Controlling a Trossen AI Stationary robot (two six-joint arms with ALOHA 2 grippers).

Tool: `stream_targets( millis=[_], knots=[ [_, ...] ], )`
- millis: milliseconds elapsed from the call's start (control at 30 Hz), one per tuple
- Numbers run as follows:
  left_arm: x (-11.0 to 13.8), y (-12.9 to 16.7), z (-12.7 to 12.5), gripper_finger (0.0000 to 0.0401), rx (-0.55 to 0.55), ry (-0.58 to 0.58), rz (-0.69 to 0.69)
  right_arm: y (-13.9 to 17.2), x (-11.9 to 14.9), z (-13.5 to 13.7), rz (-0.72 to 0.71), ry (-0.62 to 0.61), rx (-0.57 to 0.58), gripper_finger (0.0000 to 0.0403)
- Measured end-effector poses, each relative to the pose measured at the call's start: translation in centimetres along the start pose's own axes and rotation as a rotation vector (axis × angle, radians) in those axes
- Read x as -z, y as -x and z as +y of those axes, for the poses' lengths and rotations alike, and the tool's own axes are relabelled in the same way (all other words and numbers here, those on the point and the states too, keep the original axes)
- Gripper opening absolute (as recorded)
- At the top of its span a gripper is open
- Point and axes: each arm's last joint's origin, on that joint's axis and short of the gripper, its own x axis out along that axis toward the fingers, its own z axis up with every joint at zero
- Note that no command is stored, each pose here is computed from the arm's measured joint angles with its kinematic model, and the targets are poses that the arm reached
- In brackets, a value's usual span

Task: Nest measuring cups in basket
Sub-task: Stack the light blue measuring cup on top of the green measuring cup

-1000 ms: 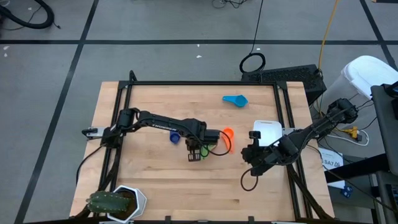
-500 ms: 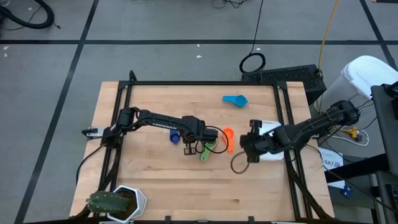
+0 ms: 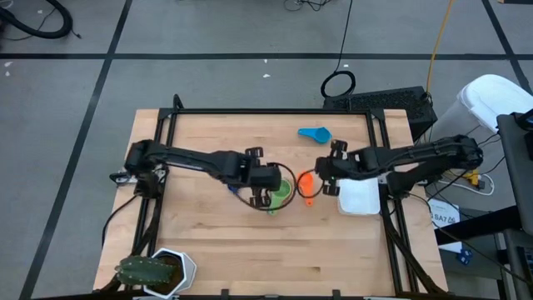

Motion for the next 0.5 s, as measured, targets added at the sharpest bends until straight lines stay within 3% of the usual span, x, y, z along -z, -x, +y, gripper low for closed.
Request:
stream_targets(
  millis=[233, 500],
  knots=[
    [0.4, 4.1, -1.5, 0.0019, -0.011, -0.033, -0.133, 1.1, -1.7, -2.0, -0.049, -0.014, 0.003, 0.0],
    [1.0, 5.9, -3.9, 0.0011, -0.045, -0.078, -0.175, 2.5, -3.3, -5.2, -0.094, -0.019, 0.055, 0.0]
  ],
)
